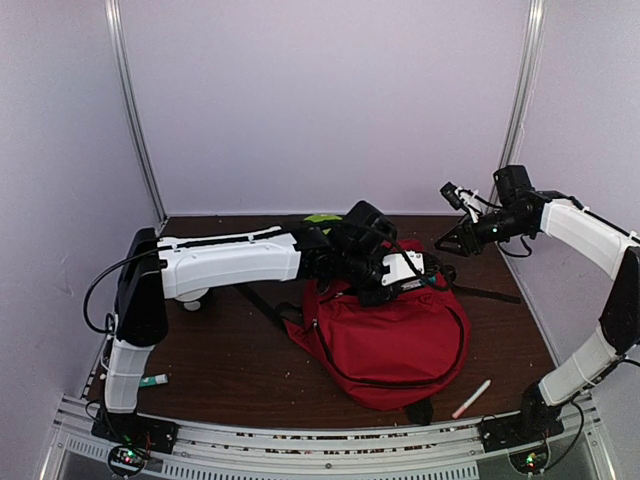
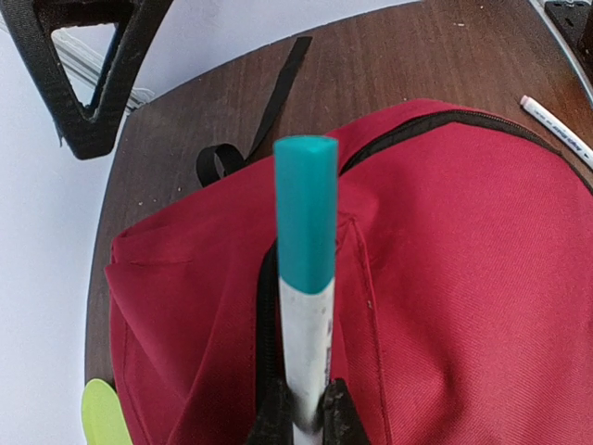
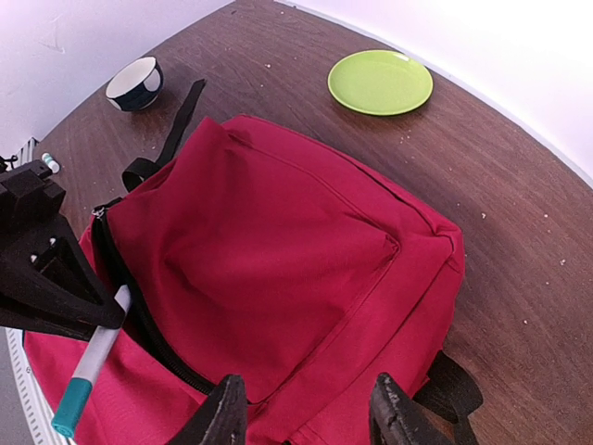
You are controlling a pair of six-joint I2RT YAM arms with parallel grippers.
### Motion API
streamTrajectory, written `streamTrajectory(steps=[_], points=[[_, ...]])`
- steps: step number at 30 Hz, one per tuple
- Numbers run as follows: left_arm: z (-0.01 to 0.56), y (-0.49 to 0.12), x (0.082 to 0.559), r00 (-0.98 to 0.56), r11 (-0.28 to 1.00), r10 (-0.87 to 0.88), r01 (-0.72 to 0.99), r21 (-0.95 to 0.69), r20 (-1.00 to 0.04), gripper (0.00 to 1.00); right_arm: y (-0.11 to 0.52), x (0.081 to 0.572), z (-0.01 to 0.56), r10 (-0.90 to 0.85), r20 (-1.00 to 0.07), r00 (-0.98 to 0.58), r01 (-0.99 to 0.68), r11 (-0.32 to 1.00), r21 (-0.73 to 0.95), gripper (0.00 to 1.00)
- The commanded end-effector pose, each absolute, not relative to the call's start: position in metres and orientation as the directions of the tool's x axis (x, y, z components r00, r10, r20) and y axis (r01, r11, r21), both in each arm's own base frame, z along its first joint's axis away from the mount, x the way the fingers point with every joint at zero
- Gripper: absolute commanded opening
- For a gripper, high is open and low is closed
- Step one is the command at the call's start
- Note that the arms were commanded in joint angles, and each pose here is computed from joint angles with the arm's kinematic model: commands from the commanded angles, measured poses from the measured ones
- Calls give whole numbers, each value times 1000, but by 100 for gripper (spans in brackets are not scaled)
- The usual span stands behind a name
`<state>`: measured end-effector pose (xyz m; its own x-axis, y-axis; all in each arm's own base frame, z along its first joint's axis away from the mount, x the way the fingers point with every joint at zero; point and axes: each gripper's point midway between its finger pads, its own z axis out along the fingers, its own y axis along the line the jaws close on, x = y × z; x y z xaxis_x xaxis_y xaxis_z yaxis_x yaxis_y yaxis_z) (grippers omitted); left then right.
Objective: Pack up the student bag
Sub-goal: Place the pen in the lower front pocket of the bag.
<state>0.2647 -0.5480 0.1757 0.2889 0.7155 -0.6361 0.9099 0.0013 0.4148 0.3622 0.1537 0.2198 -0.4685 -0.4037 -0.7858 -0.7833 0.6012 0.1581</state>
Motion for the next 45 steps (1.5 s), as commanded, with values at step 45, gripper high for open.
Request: streamTrajectory(steps=[45], points=[[168,-508,323,17,249,910,777,578,-415,38,156,343,241,-407,-805,-432,-822,546,165,55]])
